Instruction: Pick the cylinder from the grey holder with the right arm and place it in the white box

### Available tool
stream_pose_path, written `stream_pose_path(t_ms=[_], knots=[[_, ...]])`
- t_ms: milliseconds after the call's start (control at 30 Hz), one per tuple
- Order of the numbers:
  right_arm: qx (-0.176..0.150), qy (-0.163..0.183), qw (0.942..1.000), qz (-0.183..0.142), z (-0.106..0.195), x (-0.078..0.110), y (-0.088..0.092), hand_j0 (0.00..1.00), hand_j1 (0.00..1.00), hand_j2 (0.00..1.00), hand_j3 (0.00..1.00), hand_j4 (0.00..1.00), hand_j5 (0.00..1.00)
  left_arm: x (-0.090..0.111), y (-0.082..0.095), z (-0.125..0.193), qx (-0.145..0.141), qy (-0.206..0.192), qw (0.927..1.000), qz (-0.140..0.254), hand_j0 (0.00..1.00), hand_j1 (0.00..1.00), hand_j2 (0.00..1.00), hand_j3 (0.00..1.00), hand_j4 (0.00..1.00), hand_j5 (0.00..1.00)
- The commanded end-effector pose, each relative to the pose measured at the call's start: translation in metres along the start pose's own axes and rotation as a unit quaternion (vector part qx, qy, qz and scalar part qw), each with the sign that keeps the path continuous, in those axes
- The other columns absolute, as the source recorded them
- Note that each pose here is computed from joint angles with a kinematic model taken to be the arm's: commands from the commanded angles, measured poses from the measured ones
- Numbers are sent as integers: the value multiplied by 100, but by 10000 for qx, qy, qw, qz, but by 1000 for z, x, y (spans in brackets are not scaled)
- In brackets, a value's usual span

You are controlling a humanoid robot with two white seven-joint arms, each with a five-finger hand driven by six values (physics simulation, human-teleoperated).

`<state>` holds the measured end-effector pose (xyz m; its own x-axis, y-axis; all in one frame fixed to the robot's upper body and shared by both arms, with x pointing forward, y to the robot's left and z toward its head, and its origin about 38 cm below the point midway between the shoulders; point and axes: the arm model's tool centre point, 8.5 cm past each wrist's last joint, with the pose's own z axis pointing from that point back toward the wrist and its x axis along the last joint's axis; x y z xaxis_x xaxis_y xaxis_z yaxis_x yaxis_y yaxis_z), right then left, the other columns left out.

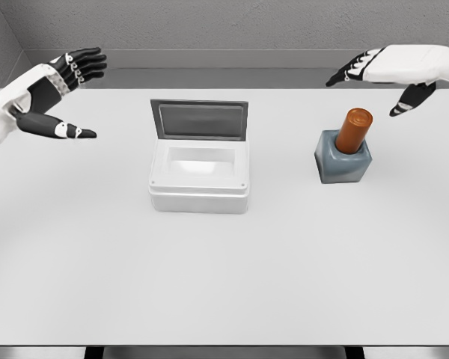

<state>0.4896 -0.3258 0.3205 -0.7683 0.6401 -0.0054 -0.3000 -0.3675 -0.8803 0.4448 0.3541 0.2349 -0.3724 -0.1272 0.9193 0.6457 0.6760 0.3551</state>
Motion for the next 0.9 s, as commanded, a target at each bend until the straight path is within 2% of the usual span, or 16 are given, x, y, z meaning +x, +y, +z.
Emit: stream_pose_path(t_ms=[0, 67, 100, 167, 300, 400, 567, 867], knots=[[66, 12, 10000, 36, -10, 0, 1, 99, 99, 99, 99, 99, 99, -12, 1, 1, 111, 99, 9998, 152, 100, 100, 100, 100, 100, 100], [125, -6, 9999, 64, -18, 1, 3, 99, 99, 99, 99, 99, 99, -15, 1, -4, 152, 72, 9997, 200, 100, 100, 100, 100, 100, 100], [242, 95, 9997, 4, -19, -5, 11, 99, 99, 99, 99, 99, 99, -14, 3, -4, 174, 72, 9997, 185, 100, 100, 100, 100, 100, 100], [304, 189, 9994, -37, -17, -11, 16, 99, 99, 99, 99, 99, 99, -12, 5, -5, 180, 56, 9997, 165, 100, 100, 100, 100, 100, 100], [382, 192, 9991, -8, -19, -10, 21, 99, 99, 99, 99, 99, 99, -12, 11, -12, 171, 106, 9997, 126, 100, 100, 100, 100, 100, 100], [516, 124, 9986, 2, -25, -6, 28, 99, 99, 99, 99, 99, 99, -25, 0, -20, 88, 173, 9994, 274, 100, 100, 100, 100, 100, 100], [615, 20, 9981, -1, -34, -1, 35, 99, 99, 99, 99, 99, 99, -32, -7, -22, -20, 260, 9992, 318, 100, 100, 100, 100, 100, 100], [682, 9, 9976, 80, -39, 1, 37, 93, 93, 93, 93, 93, 93, -36, -9, -22, -2, 294, 9989, 363, 100, 100, 100, 100, 100, 100]])
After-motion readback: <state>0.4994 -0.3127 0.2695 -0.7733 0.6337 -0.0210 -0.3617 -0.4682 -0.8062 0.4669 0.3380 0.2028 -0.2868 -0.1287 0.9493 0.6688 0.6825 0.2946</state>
